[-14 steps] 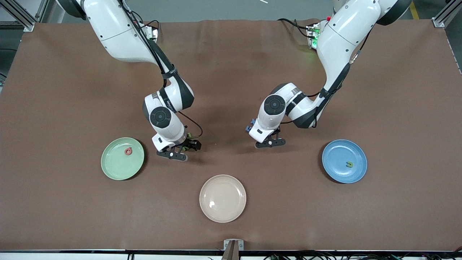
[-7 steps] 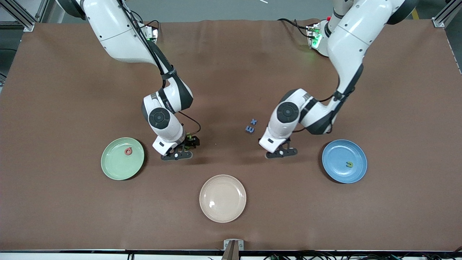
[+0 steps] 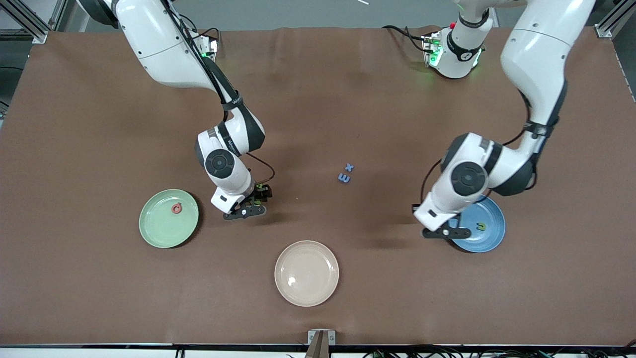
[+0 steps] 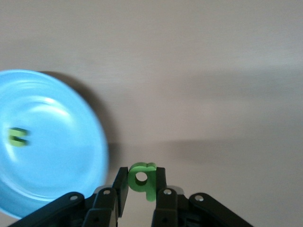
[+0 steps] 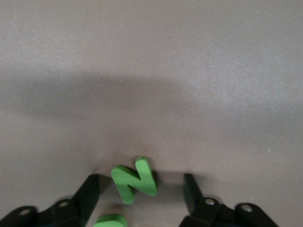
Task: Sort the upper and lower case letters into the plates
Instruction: 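Drop the q on the blue plate while the right gripper drops the N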
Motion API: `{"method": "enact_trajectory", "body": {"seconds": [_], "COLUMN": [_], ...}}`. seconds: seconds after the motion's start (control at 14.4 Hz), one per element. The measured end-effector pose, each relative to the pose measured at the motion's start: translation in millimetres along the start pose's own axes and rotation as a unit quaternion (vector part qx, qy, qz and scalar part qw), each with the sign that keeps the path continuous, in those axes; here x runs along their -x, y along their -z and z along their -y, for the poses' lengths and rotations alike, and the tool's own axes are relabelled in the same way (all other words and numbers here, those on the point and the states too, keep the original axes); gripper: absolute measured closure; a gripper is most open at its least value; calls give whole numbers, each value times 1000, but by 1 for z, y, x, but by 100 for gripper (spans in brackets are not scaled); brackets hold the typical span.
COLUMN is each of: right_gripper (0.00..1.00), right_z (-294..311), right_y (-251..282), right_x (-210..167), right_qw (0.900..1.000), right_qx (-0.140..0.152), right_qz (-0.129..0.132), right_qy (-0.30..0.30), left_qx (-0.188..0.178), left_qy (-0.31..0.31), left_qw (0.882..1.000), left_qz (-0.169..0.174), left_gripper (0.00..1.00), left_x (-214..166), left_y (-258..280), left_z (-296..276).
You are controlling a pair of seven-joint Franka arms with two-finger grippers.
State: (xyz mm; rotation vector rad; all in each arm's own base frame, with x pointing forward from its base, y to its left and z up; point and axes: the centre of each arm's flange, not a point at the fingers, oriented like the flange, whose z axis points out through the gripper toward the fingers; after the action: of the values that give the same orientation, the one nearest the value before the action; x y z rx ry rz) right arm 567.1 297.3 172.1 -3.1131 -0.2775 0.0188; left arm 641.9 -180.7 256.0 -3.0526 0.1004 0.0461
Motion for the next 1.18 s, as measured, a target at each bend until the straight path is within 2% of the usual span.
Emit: {"method": "enact_trajectory", "body": {"seconds": [0.07,0.21,0.28,0.35,0.49,0.56,0.84,0.98,1.04,1.18], "right_gripper": [24,35,35,41,62,67,67,67,67,67], "right_z": [0,1,1,1,2,2,-7,-37,-56,-101], "right_y": [0,2,2,3,7,7,8,17,29,62], "right_x": [0,0,0,0,-1,-1,-4,-14,-19,-30], "right_qw": [1000,1000,1000,1000,1000,1000,1000,1000,1000,999], "right_qx": [0,-1,-1,-1,-2,-2,-1,4,6,4], "right_qz": [0,-2,-1,-2,-4,-4,-4,10,26,45], "right_qy": [0,0,1,1,2,1,-6,-6,0,10], "left_qx": [-1,-1,0,1,3,4,7,11,14,24], "left_qy": [-5,-13,-16,-16,-13,-11,-9,-13,-8,10], "left_qw": [1000,1000,1000,1000,1000,1000,999,999,1000,999], "left_qz": [5,12,15,18,25,27,30,28,27,24], "left_gripper": [73,73,73,73,70,63,26,7,0,0], "left_x": [-3,-7,-8,-8,-8,-8,-8,-8,-7,-3], "left_y": [-3,-9,-13,-16,-25,-29,-35,-32,-29,-21], "left_z": [21,61,76,86,100,105,111,98,86,53]}}
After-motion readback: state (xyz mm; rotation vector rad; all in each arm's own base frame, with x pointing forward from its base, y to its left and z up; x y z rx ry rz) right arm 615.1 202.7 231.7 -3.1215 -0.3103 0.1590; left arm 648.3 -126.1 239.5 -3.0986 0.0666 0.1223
